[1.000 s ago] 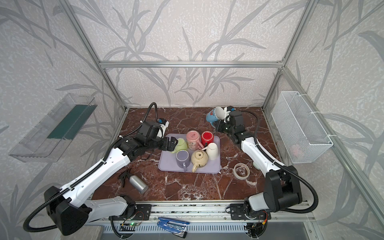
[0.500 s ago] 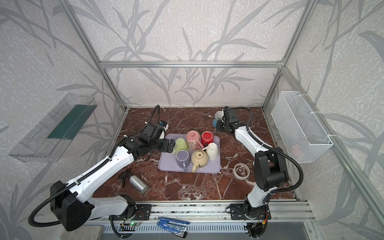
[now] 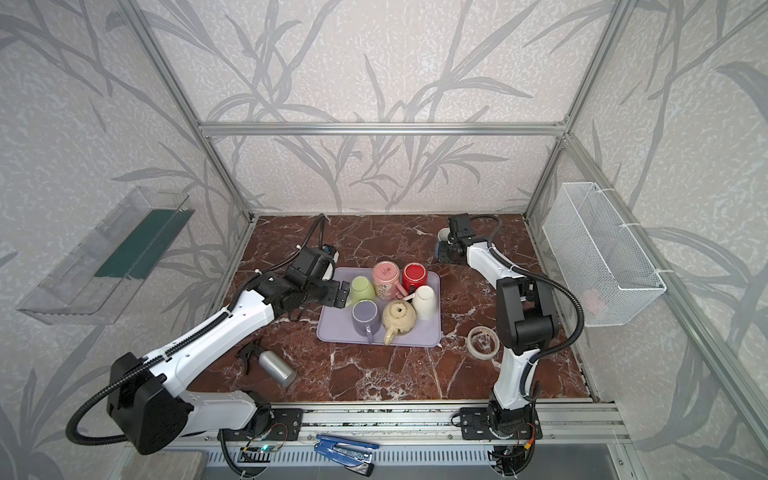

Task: Turn the mug right side up
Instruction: 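Carry the blue mug beyond the tray with the right gripper while the left withdraws, then lower the blue mug upright onto the table and open the right gripper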

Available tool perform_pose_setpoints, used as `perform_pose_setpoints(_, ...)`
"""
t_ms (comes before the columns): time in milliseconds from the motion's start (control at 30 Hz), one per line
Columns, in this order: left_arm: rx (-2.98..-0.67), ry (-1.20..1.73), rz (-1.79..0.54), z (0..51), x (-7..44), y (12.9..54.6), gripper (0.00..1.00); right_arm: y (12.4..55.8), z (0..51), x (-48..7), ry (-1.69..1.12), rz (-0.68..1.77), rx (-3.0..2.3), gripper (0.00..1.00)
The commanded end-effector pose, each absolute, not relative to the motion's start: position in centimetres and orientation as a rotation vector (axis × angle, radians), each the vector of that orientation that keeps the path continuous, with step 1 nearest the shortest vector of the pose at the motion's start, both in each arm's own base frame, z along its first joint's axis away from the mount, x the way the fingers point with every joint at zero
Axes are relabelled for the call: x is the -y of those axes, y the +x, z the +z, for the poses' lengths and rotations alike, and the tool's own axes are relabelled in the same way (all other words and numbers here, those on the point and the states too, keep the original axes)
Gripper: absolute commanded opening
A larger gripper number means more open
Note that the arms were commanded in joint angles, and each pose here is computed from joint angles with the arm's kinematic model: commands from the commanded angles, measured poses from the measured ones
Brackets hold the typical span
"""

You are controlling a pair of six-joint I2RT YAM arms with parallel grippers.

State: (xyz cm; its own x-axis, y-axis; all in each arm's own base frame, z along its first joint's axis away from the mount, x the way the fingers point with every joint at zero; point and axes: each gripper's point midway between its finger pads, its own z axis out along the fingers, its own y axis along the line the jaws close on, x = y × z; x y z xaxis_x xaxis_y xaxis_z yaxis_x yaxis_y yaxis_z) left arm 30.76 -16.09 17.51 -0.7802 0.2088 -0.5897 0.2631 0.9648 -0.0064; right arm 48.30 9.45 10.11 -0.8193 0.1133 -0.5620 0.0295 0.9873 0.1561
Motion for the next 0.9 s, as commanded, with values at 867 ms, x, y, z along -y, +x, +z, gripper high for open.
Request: perform_pose_setpoints(867, -2.534, 0.303, -0.090, 15.4, 15.1, 31.2, 0.98, 51.9, 9.6, -7.7, 0.011, 0.003, -2.499, 0.20)
